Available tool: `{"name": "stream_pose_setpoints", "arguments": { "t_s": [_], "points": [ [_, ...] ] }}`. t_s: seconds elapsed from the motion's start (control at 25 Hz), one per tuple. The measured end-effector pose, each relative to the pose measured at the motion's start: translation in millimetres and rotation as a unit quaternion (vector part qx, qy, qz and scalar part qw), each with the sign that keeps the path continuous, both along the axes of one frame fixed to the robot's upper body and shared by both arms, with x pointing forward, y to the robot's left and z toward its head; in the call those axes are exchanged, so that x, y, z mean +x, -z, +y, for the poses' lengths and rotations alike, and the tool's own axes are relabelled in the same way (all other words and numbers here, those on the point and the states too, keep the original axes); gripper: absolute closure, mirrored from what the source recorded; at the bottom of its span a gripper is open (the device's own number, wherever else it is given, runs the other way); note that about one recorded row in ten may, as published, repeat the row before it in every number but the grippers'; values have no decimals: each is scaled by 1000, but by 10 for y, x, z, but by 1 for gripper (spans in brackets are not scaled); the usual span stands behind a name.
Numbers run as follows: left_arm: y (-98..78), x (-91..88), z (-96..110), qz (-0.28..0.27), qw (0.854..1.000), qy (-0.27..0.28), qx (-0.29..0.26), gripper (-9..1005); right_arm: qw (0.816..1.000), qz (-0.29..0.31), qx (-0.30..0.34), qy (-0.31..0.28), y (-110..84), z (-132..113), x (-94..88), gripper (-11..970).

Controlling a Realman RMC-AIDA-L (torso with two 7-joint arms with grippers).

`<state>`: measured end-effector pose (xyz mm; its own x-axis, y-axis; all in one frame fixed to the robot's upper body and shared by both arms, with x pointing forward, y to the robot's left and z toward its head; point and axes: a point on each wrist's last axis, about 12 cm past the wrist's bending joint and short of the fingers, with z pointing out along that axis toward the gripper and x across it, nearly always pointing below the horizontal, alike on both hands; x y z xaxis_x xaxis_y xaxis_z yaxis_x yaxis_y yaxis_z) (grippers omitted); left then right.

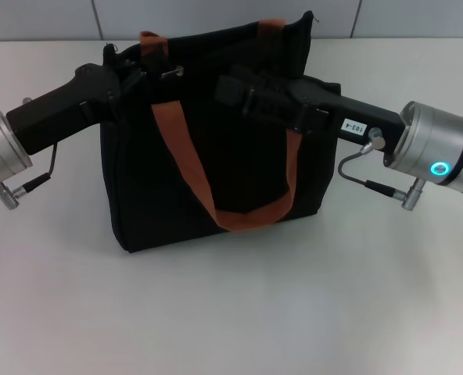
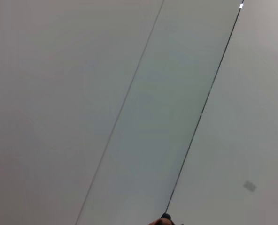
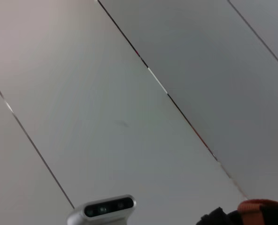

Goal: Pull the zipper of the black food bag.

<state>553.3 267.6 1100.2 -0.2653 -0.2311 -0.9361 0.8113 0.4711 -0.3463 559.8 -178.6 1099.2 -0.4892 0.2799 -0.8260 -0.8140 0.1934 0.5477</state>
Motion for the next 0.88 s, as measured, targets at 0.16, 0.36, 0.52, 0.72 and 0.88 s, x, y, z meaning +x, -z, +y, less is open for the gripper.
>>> {"name": "stream_pose_setpoints", "arguments": {
  "t_s": [0.16,0.36,0.52,0.72,0.88],
  "points": [
    [30,15,17,-8,1000,-24,-1,926,1000,-1,-5,2,3,15,15,212],
    [22,0,-22,-8,1000,-7,-5,923,1000,-1,-2,4,1,-1,11,213],
    [33,25,22,1,999,-33,-15,921,1000,-1,1,-1,-23,8,18,213],
    [16,6,-43,-8,1000,-7,-6,919,1000,15,5,-1,-22,11,25,213],
    [32,-8,-37,-5,1000,-12,-13,916,1000,19,7,0,-9,1,14,212]
  ]
}}
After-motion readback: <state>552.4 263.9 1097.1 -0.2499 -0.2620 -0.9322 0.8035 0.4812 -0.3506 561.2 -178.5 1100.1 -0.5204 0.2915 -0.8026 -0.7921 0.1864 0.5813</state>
